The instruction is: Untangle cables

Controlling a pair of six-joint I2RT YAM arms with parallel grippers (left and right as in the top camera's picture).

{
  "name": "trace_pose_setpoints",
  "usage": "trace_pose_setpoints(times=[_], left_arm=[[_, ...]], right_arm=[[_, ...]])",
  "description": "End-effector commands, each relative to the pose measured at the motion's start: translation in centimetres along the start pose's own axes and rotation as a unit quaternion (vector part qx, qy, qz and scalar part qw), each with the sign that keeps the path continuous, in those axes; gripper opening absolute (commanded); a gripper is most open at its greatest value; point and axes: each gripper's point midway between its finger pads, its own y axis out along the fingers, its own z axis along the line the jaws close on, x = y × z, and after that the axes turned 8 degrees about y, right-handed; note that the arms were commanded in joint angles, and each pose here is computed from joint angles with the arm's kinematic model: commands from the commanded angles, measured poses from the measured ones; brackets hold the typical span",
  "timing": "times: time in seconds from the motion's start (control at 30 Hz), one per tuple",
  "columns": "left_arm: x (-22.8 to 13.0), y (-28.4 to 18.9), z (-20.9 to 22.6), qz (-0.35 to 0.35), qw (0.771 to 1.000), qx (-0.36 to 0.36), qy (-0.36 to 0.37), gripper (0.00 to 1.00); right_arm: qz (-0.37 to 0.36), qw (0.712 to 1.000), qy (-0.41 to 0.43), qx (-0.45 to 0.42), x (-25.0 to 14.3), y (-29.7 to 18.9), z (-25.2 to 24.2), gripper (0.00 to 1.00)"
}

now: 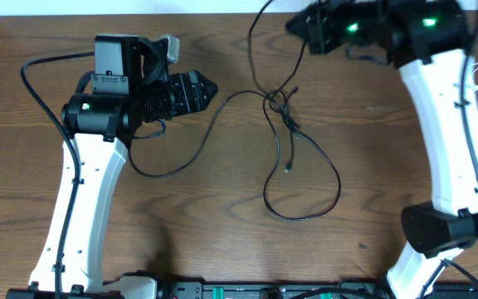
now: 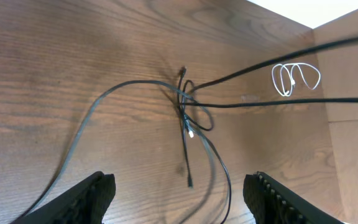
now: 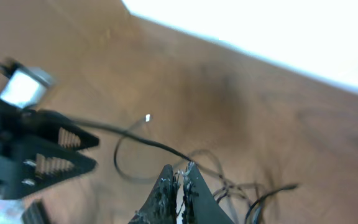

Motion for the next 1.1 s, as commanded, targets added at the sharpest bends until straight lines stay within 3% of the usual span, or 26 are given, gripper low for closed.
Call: trace_pose_setpoints(times=[0.0, 0.17, 0.27, 0.6, 0.8, 0.9, 1.07], left_arm=[[0.6, -0.1, 0.3, -0.009, 1.0, 0.012, 0.014, 0.72], [0.6, 0.2, 0.6, -0.005, 1.0, 0.014, 0.012, 0.73], [0.3, 1.0, 0.8, 0.006, 1.0, 0.013, 0.008, 0.73], [-1.7, 6.2, -2.7, 0.056, 0.997, -0.025, 0.051, 0.85], [-3.8, 9.4, -7.1, 0.087, 0.98, -0.108, 0.144, 0.86], [-4.8, 11.1, -9.0, 0.1, 0.971, -0.149, 0.159, 0.86], [-7.3, 14.7, -9.8, 0.138, 0.963, -0.159, 0.168, 0.86]], right_arm=[[-0.121, 0.991, -0.059, 0.012, 4.9, -9.0, 5.1, 0.01], [-0.221, 0.972, -0.08, -0.002, 7.7, -16.1, 7.5, 0.01], [-0.255, 0.964, -0.05, -0.052, 8.0, -18.8, 6.6, 0.01], [-0.188, 0.979, 0.007, -0.084, 6.1, -15.1, 2.5, 0.01], [-0.168, 0.982, 0.021, -0.087, 5.6, -13.7, 1.4, 0.01], [-0.167, 0.982, 0.021, -0.087, 5.6, -13.6, 1.3, 0.01], [-0.164, 0.982, 0.023, -0.088, 5.5, -13.6, 1.3, 0.01]])
